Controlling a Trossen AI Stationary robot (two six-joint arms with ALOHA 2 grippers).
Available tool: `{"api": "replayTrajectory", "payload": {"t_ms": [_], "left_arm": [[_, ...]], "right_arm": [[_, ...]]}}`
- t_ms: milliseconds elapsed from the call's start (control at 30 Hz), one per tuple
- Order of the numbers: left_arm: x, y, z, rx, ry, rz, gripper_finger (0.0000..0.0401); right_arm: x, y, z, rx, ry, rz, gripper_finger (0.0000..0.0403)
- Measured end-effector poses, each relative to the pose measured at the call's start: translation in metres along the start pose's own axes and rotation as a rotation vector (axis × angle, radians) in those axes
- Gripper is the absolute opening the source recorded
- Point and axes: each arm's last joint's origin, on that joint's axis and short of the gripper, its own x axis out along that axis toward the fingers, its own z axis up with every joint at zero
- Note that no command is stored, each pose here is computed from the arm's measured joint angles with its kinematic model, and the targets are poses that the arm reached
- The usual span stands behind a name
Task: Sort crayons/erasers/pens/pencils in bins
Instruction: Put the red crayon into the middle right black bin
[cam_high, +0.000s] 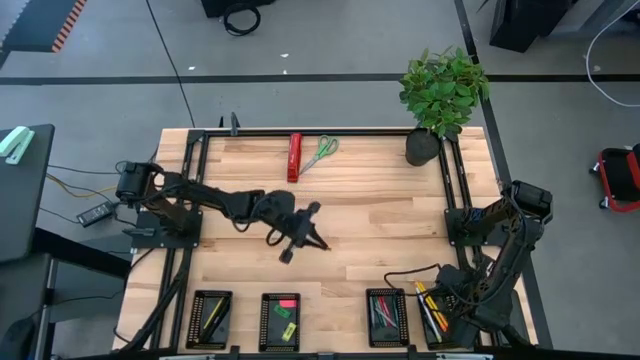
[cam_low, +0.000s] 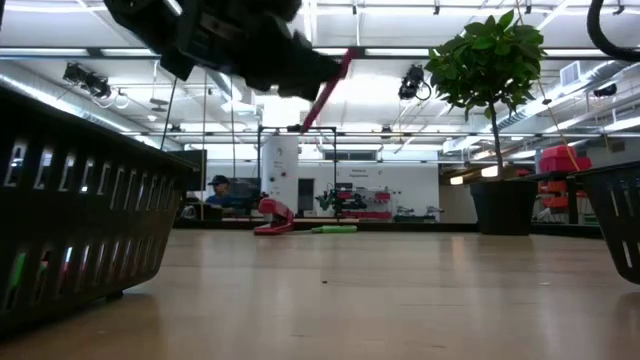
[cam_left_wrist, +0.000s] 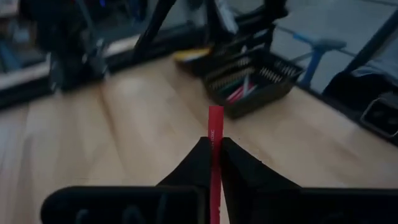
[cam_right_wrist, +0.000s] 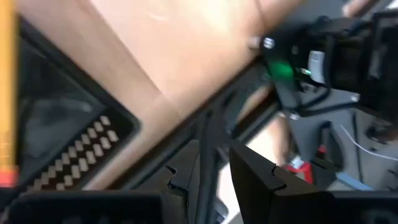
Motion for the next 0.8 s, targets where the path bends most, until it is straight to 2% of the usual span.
{"api": "replayTrajectory", "payload": {"t_ms": [167,300,433,567,667,800], "left_arm": [[0.003,-0.008,0.012,0.060,-0.096,-0.006,0.0034],[0.003,-0.009,0.022,0.098,-0.192,0.013,0.0028],[0.008,-0.014,0.027,0.123,-0.261,0.010,0.0028],[0.022,-0.020,0.030,0.153,-0.327,-0.003,0.0037],[0.041,-0.021,0.035,0.159,-0.338,-0.019,0.0035],[0.073,-0.026,0.043,0.168,-0.355,-0.049,0.0028]], "right_arm": [[-0.001,-0.005,0.000,0.002,0.009,-0.048,0.0094],[-0.011,-0.007,-0.001,-0.001,0.019,-0.001,0.0094],[-0.028,-0.019,0.001,0.065,0.001,0.096,0.0094],[-0.042,-0.037,0.006,0.167,-0.103,0.216,0.0094],[-0.049,-0.049,0.010,0.211,-0.174,0.291,0.0094],[-0.054,-0.059,0.014,0.206,-0.246,0.348,0.0094]]}}
